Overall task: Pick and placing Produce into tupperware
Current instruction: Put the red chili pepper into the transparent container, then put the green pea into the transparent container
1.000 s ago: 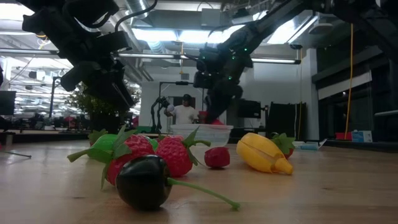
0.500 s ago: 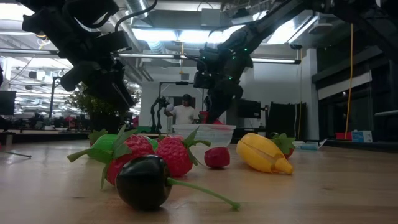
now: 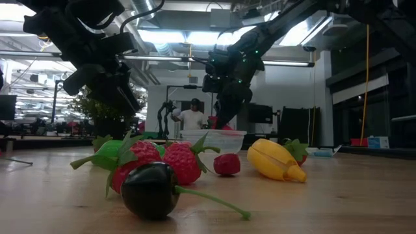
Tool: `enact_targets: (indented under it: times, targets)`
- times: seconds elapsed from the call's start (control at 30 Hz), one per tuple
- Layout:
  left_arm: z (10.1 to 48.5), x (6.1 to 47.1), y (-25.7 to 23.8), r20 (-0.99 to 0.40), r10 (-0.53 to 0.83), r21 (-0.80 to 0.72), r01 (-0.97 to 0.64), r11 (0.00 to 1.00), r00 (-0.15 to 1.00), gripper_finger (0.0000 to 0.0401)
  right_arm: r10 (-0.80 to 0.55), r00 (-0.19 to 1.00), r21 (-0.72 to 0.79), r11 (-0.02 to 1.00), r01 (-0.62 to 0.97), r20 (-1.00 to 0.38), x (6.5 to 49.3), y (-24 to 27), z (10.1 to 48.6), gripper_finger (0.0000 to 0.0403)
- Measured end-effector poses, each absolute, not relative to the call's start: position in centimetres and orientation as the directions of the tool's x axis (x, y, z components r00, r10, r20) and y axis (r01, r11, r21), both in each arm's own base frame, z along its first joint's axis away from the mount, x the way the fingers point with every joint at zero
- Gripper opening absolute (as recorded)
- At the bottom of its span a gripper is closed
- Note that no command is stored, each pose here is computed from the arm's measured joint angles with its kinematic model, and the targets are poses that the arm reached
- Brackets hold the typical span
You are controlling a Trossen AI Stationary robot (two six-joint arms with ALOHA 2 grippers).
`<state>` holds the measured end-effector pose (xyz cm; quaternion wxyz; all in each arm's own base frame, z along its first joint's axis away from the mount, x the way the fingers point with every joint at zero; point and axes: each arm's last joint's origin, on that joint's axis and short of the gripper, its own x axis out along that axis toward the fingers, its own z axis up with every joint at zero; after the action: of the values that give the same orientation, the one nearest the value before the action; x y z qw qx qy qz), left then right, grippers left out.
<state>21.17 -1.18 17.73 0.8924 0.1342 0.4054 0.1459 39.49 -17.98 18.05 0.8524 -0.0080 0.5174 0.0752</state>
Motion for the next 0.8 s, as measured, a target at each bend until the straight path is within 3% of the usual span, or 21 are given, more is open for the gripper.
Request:
enact_targets:
  times: [0.4, 0.8]
  targets:
    - [17.7, 21.2, -1.2, -0.684, 0.370, 0.358, -0.152, 0.921, 0.629, 0.0176, 0.118, 0.456, 0.062, 0.989, -0.137, -0.882, 39.5, -17.9, 18.1, 0.0213]
    - [17.7, 21.2, -1.2, -0.684, 0.370, 0.358, -0.152, 0.921, 0.629, 0.0176, 0.078, 0.538, 0.014, 0.992, -0.122, -0.839, 40.5, -18.4, 19.5, 0.0218]
